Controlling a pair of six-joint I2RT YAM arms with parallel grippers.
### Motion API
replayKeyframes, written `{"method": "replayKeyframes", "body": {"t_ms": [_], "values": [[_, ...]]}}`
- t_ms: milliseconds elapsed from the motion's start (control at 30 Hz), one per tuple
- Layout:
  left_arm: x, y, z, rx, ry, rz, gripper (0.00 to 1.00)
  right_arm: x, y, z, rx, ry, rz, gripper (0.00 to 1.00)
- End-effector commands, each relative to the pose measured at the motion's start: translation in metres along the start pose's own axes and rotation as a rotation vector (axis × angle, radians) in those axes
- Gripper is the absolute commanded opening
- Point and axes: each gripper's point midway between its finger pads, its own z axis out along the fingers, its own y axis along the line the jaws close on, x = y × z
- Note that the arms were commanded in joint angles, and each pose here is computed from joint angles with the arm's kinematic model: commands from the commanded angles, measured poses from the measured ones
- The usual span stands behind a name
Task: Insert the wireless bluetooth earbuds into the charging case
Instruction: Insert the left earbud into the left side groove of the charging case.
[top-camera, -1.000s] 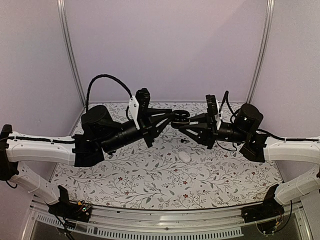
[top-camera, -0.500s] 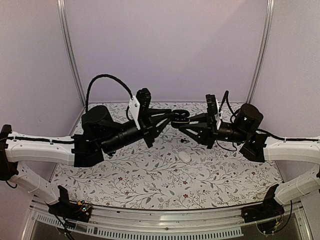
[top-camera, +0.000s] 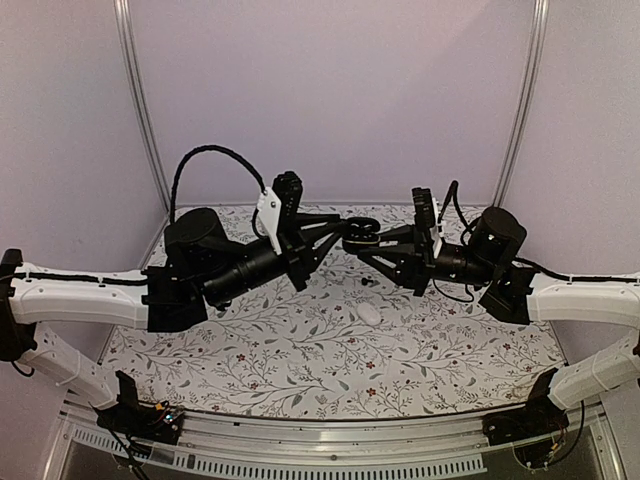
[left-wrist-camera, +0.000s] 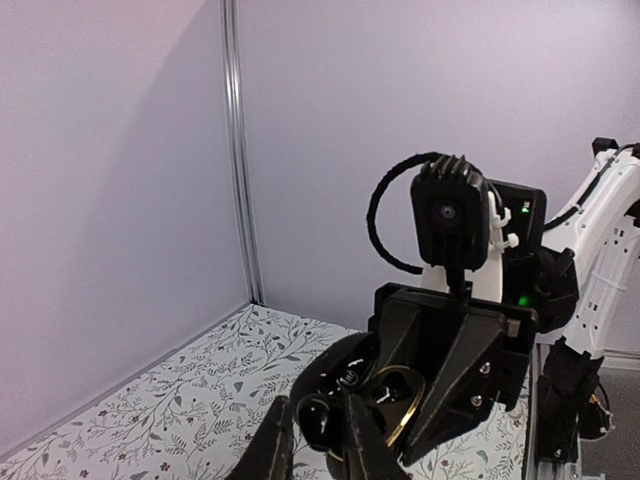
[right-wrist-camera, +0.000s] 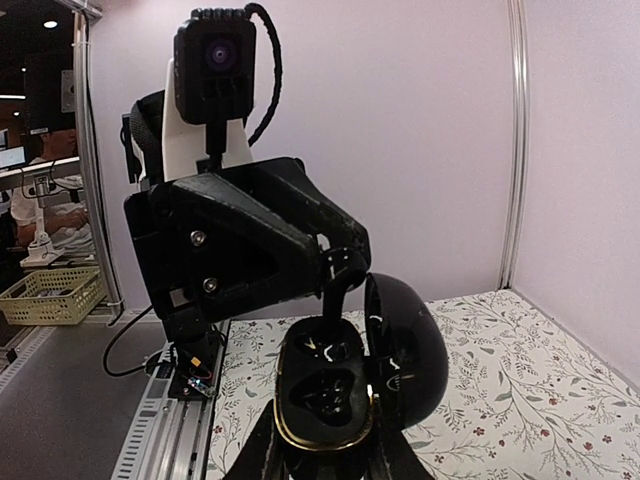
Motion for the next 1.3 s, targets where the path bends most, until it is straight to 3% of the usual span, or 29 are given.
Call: {"method": "replayKeyframes", "body": {"t_ms": [0,233,400,667,933,1033,1267], "values": [[-0.003,0.01,0.004,-0.065,0.011,-0.008,0.18,-0.021,0.003,-0.002,-0.008,-0.051,-0.053,0.0],[-0.001,0.005,0.006,-0.038,0.021,-0.003,0.18,-0.019,0.002,-0.001,-0.009,-0.046,-0.05,0.0],[-0.003,0.0,0.003,-0.008,0.013,-0.007,0.25,-0.016,-0.002,0.0,0.011,-0.039,-0.043,0.0],[-0.008,-0.008,-0.011,0.056,0.012,0.028,0.49,-0.013,-0.005,-0.002,0.021,-0.03,-0.029,0.0],[-0.007,-0.008,-0.02,0.063,0.043,0.046,0.49,-0.012,-0.006,-0.003,0.021,-0.026,-0.015,0.0],[0.005,-0.02,-0.021,0.156,0.125,0.087,0.54,-0.011,-0.001,-0.003,-0.005,-0.018,-0.012,0.0],[0.006,-0.017,-0.024,0.18,0.148,0.105,0.58,-0.01,0.007,-0.004,-0.052,-0.006,-0.015,0.0]]}}
